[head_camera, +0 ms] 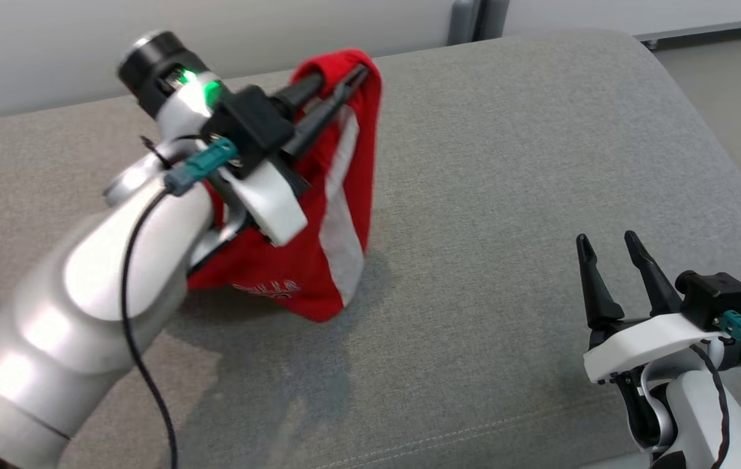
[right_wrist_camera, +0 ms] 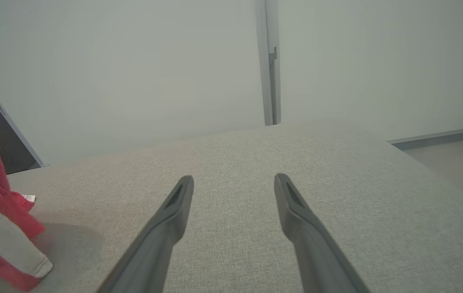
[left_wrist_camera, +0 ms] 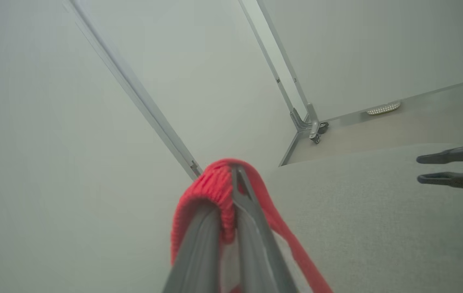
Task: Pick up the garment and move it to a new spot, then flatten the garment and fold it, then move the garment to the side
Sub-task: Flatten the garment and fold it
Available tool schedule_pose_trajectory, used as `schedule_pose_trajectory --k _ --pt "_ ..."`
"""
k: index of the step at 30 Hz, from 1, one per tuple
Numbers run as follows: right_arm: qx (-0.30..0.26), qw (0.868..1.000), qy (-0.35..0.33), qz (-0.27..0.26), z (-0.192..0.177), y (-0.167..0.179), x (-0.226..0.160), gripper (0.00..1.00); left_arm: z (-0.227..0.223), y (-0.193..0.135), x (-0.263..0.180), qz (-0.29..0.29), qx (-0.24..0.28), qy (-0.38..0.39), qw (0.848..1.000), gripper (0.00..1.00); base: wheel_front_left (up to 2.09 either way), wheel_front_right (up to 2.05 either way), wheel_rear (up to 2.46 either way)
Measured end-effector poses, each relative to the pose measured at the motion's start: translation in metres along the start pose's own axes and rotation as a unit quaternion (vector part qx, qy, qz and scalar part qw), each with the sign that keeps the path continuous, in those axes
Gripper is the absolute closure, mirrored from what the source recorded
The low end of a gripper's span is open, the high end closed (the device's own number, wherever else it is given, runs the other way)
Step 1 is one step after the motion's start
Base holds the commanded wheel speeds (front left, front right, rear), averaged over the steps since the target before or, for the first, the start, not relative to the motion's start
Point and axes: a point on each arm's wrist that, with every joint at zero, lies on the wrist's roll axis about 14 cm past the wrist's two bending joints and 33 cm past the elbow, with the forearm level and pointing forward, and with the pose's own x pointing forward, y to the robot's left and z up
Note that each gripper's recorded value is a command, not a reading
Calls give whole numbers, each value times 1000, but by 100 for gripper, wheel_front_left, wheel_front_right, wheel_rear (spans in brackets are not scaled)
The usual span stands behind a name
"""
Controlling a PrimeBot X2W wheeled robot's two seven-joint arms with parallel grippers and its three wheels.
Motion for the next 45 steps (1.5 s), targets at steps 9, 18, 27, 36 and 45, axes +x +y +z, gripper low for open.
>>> schedule_pose_trajectory --k 9,18,27,36,45 --pt "-10 1000 12 -20 -5 -16 -7 0 -81 -105 30 -94 -115 87 985 0 0 0 0" --pt "-13 1000 21 6 -11 -4 7 0 -110 -110 4 -37 -182 130 974 0 0 0 0" --pt "-52 992 10 112 -2 54 43 0 -121 -90 -41 41 -203 151 966 0 0 0 0" --pt "-122 948 55 289 -32 139 43 0 -123 -78 -94 132 -226 154 953 0 0 0 0" --pt "-54 937 108 328 -57 162 23 0 -116 -71 -113 169 -222 149 949 0 0 0 0"
